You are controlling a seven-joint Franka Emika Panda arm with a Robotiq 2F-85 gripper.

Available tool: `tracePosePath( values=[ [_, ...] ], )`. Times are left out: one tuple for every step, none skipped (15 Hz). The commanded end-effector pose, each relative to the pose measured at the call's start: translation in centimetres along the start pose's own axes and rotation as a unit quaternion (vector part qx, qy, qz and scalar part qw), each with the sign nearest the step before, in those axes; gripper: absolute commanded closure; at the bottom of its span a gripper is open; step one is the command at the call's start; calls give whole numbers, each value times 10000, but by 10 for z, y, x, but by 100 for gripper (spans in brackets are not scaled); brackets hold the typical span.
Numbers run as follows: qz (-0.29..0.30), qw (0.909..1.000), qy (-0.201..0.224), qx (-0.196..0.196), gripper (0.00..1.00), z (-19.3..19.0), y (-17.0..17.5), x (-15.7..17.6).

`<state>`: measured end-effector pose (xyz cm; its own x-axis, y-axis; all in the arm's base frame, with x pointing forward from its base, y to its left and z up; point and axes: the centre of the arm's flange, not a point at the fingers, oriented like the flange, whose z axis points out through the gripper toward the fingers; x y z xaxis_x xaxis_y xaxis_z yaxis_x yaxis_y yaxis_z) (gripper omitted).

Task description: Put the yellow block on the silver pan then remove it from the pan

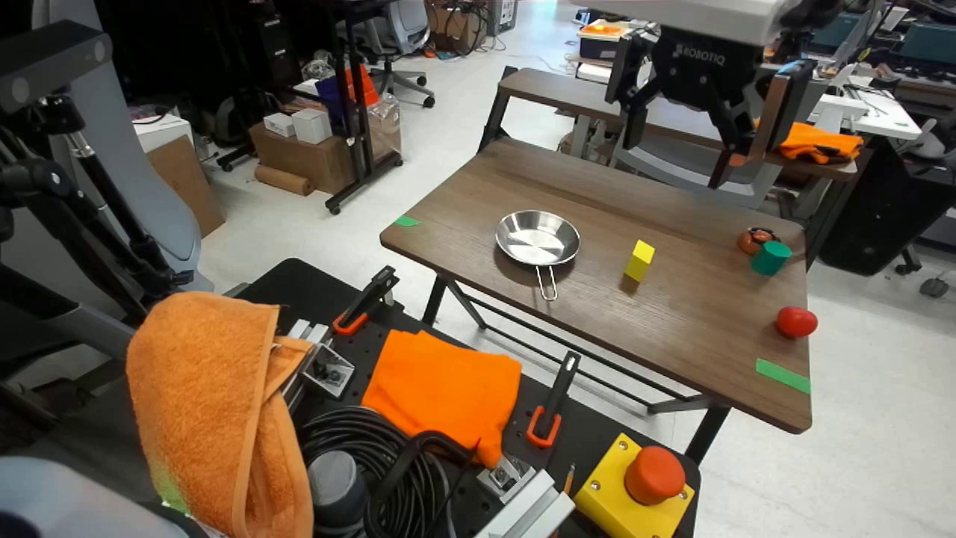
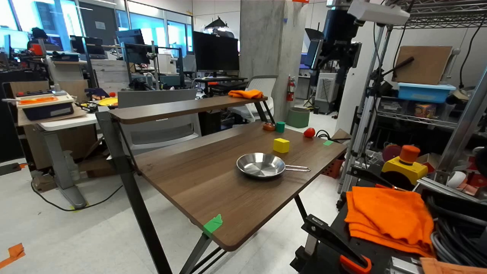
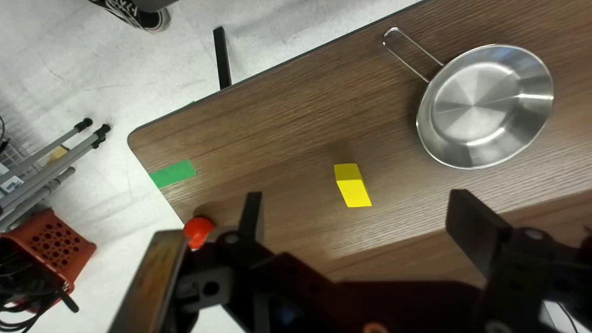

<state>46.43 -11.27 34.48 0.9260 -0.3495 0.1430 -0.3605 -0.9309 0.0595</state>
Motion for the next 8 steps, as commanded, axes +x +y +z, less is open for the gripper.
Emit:
tracePosePath(
  values=[
    [78,9996,-252,32,0,26,9,36],
    [105,9994,-321,-20,0,34,11,40],
    [120,9992,-380,-50,0,39,13,44],
    [103,9991,-411,-99,0,44,15,47],
    [83,9989,-449,-85,0,48,16,50],
    [62,9990,-433,-65,0,51,16,51],
    [87,9992,-372,-67,0,52,16,53],
    [143,9993,-143,-300,0,51,14,53]
  ],
)
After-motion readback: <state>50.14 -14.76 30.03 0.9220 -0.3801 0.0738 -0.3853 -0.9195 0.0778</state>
